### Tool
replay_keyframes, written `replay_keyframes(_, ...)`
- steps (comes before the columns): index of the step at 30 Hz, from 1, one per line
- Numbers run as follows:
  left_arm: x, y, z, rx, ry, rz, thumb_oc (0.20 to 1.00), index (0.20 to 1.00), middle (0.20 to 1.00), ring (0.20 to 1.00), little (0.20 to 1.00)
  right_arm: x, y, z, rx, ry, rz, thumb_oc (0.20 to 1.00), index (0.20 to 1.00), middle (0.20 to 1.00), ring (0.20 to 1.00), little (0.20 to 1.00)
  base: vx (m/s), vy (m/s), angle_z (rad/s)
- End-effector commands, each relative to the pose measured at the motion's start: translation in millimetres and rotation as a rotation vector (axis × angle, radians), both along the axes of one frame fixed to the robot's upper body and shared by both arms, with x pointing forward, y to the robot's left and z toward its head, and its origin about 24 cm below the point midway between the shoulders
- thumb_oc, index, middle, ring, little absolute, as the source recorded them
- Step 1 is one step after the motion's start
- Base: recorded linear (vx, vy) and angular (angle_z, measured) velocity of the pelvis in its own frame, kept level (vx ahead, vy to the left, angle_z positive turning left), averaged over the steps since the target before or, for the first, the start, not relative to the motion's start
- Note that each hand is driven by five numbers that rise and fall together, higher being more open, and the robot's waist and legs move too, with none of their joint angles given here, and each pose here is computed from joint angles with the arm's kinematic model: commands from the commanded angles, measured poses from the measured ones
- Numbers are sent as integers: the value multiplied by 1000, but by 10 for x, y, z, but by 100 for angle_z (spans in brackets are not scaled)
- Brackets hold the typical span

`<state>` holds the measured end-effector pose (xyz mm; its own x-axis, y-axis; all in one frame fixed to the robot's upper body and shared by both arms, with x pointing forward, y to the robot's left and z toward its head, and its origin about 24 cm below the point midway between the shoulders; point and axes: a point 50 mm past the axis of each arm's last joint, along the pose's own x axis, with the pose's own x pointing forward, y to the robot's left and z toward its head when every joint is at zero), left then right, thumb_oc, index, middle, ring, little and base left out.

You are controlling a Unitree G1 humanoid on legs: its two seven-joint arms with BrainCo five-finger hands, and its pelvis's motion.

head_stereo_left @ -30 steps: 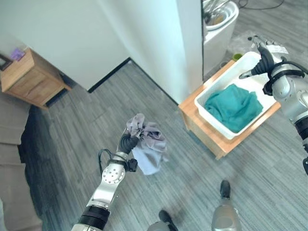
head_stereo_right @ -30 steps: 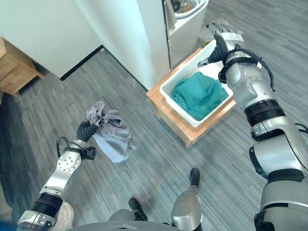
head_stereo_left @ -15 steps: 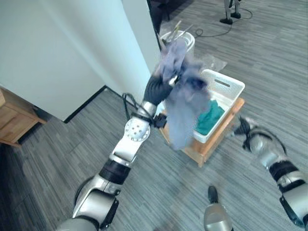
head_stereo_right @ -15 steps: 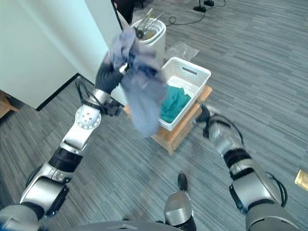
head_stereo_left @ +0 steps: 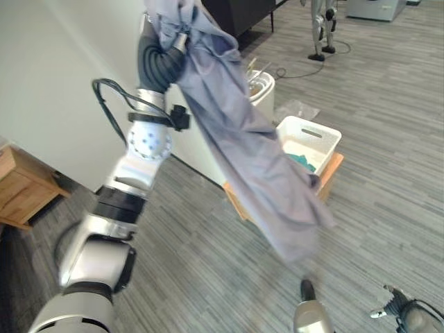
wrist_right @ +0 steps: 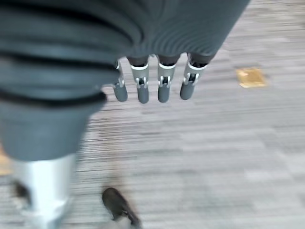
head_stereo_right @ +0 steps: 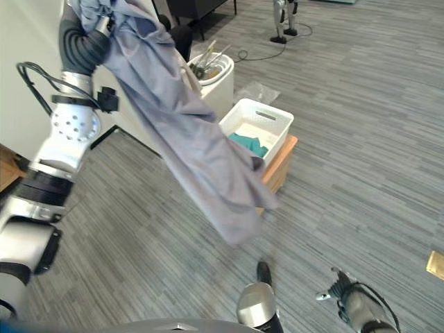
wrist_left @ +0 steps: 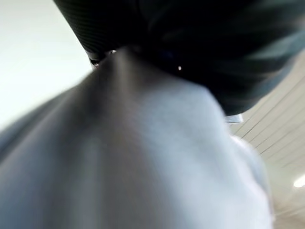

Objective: Pick up bed clothes into laundry basket.

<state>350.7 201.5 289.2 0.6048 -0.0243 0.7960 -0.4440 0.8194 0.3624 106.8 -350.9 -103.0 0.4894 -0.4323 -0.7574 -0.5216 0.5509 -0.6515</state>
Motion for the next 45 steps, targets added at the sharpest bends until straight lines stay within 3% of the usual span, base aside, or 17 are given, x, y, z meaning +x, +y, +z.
replay_keyframes(1, -125, 459, 638, 38, -155, 250, 200, 200, 200, 200, 200, -142, -46, 13, 8, 16, 7, 1000, 1000, 1000, 1000, 1000, -7, 18, 7)
replay_keyframes(8, 57, 566, 700, 209, -41, 437, 200, 200, 200, 200, 200, -244, -64, 78, 42, -8, 14, 1000, 1000, 1000, 1000, 1000, 28, 30, -2)
replay_keyframes(19, 143, 283, 842, 268, -70, 411, 200, 200, 200, 200, 200, -38, 251, 235, 181, -148, 163, 1000, 1000, 1000, 1000, 1000, 40, 0, -35)
replay_keyframes(28, 91, 343, 1046, 245, -98, 446, 200, 200, 200, 200, 200, -50, 242, 268, 202, -129, 187, 1000, 1000, 1000, 1000, 1000, 16, -18, -14)
replay_keyframes(36, 165, 382, 930, 231, -41, 458, 200, 200, 200, 200, 200, -224, 211, 56, 179, -35, 103, 1000, 1000, 1000, 1000, 1000, -3, -21, 2)
replay_keyframes(42, 264, 251, 788, 216, 8, 403, 200, 200, 200, 200, 200, -271, 217, -77, 165, -13, 5, 1000, 1000, 1000, 1000, 1000, -17, -18, 0)
replay_keyframes(45, 396, 226, 409, 201, 150, 339, 200, 200, 200, 200, 200, -306, 224, -151, 158, 1, -72, 1000, 1000, 1000, 1000, 1000, -44, -27, 0)
